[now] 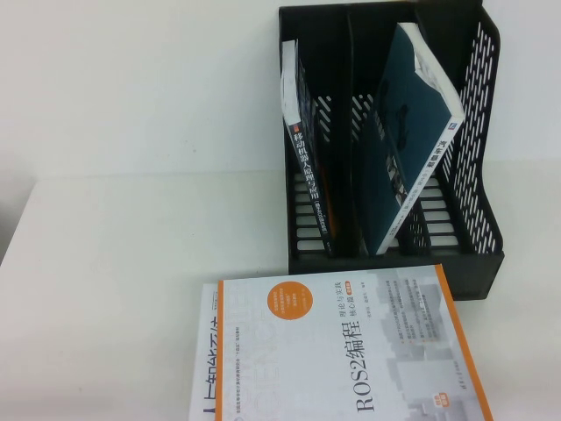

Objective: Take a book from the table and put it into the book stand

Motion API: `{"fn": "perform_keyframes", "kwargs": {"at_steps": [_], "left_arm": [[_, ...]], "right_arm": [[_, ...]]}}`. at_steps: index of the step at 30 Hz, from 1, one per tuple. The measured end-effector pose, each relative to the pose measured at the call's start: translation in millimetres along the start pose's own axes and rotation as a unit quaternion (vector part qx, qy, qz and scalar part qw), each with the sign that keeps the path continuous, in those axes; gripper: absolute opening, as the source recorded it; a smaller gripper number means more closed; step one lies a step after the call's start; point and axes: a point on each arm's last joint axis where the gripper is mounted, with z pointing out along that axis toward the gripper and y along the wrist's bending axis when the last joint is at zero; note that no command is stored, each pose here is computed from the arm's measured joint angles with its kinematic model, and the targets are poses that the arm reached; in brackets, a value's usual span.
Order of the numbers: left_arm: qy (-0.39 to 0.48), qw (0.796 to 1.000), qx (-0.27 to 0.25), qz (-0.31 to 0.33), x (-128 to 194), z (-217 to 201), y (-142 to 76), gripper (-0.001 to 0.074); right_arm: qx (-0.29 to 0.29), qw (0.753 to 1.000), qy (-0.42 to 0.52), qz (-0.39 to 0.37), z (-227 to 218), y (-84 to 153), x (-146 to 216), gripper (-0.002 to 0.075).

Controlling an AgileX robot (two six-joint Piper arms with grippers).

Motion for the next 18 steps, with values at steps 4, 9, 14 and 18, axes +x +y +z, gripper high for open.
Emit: {"fn": "perform_keyframes", "kwargs": {"at_steps": [4,9,14,18], "left_arm": [[-0.023,1.0,0.0,-0.003,20,-1,1,-0.0001],[-0.012,1.0,-0.006,-0.004,22,-2,2,-0.0001],[0.036,0.999,-0.019,-0.013,31,-2,5,-0.0001],[0.049,0.998,-0.017,-0.031,33,-3,4,-0.0001]], "right_arm": [[0.0,1.0,0.0,0.0,0,0,0,-0.0002],[0.0,1.0,0.0,0.0,0,0,0,-0.0002],[0.0,1.0,0.0,0.0,0,0,0,-0.0002],[0.0,1.0,0.0,0.0,0,0,0,-0.0002]]}}
